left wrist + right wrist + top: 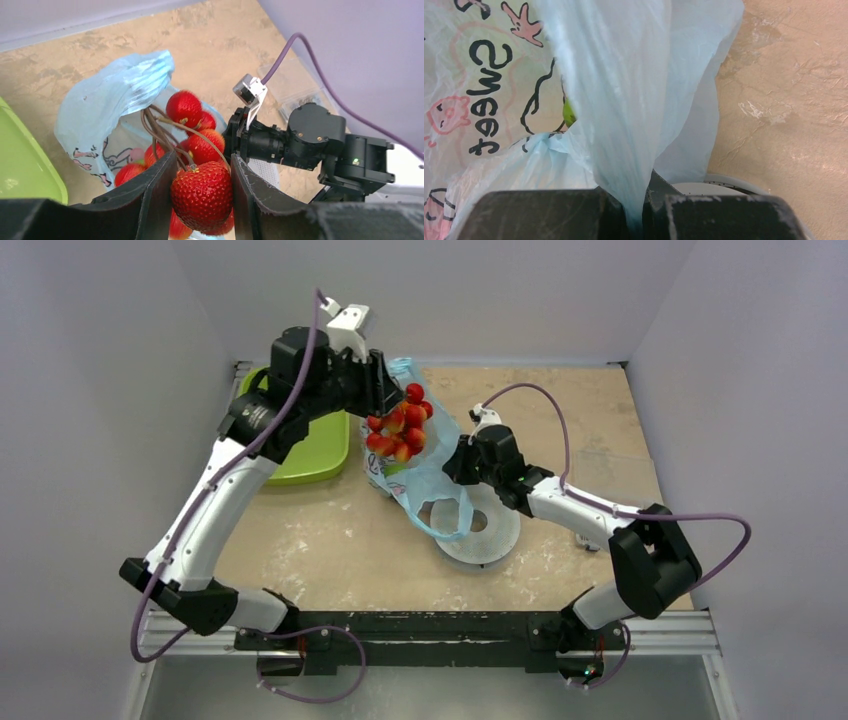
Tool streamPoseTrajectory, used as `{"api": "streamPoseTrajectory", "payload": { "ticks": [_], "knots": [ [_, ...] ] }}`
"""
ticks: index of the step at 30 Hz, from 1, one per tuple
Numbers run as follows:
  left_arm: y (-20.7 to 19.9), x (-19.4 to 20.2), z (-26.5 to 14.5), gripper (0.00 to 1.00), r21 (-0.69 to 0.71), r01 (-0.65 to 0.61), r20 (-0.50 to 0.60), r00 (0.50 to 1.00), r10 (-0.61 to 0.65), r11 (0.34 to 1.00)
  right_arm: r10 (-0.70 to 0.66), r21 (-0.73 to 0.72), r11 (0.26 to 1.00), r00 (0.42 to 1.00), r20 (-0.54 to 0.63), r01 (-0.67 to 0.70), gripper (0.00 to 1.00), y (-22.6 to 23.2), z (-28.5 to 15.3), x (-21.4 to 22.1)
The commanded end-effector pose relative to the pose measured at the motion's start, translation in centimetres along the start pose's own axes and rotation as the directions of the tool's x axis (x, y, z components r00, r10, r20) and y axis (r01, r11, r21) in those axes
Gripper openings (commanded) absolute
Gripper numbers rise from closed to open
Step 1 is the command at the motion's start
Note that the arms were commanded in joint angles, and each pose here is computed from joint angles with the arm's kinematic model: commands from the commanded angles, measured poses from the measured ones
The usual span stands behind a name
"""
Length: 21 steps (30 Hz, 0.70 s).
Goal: Take the fake fruits out of the plastic bag
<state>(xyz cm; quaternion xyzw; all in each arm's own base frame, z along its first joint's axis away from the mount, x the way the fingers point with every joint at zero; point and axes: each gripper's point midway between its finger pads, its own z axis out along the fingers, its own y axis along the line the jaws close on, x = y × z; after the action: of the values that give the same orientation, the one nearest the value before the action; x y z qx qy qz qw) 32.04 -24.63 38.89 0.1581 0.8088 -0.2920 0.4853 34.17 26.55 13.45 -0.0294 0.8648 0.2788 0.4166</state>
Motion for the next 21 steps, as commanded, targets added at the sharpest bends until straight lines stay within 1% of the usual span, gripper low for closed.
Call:
{"api": "streamPoseTrajectory", "payload": {
  "ticks": [1, 5, 7, 9, 11, 14, 15, 17, 21],
  "knots": [
    [-1.7, -5.7, -6.3, 0.00, 0.068, 0.050, 0.192, 0.979, -0.062, 0.996, 0.000, -0.045, 0.999, 0.997, 0.077, 0.004, 0.00, 1.8, -0.4, -3.0],
    [-2.3, -6.7, -9.7, 0.00, 0.123, 0.060, 0.227, 0.970, -0.087, 0.991, 0.010, -0.033, 0.999, 0.997, 0.077, -0.008, 0.00, 1.7, -0.1, -3.1],
    [-2.7, -6.6, -10.8, 0.00, 0.144, 0.053, 0.219, 0.972, -0.084, 0.988, 0.015, -0.035, 0.999, 0.997, 0.080, -0.012, 0.00, 1.8, -0.1, -3.3],
    [-3.0, -5.9, -11.0, 0.00, 0.160, 0.049, 0.183, 0.980, -0.079, 0.986, 0.016, -0.036, 0.999, 0.996, 0.083, -0.013, 0.00, 2.0, -0.2, -3.5],
    [-3.3, -4.4, -10.1, 0.00, 0.196, 0.066, 0.099, 0.991, -0.087, 0.978, 0.012, -0.041, 0.999, 0.996, 0.091, -0.009, 0.00, 2.3, -0.4, -4.0],
    [-2.7, -0.8, -7.2, 0.00, 0.215, 0.151, -0.056, 0.988, -0.142, 0.965, -0.004, -0.045, 0.999, 0.992, 0.125, 0.010, 0.00, 2.7, -1.1, -5.2],
    [-2.6, -0.1, -6.0, 0.00, 0.242, 0.167, -0.072, 0.985, -0.154, 0.956, -0.002, -0.058, 0.998, 0.991, 0.135, 0.010, 0.00, 3.0, -1.4, -5.5],
    [-2.4, 2.7, -4.0, 0.00, 0.261, 0.250, -0.167, 0.963, -0.211, 0.932, 0.009, -0.086, 0.996, 0.990, 0.142, 0.003, 0.00, 3.8, -1.7, -6.0],
    [-1.9, 5.8, -1.3, 0.00, 0.275, 0.341, -0.257, 0.927, -0.273, 0.899, 0.055, -0.083, 0.996, 0.985, 0.161, -0.043, 0.00, 3.8, -1.7, -7.1]
  ]
}}
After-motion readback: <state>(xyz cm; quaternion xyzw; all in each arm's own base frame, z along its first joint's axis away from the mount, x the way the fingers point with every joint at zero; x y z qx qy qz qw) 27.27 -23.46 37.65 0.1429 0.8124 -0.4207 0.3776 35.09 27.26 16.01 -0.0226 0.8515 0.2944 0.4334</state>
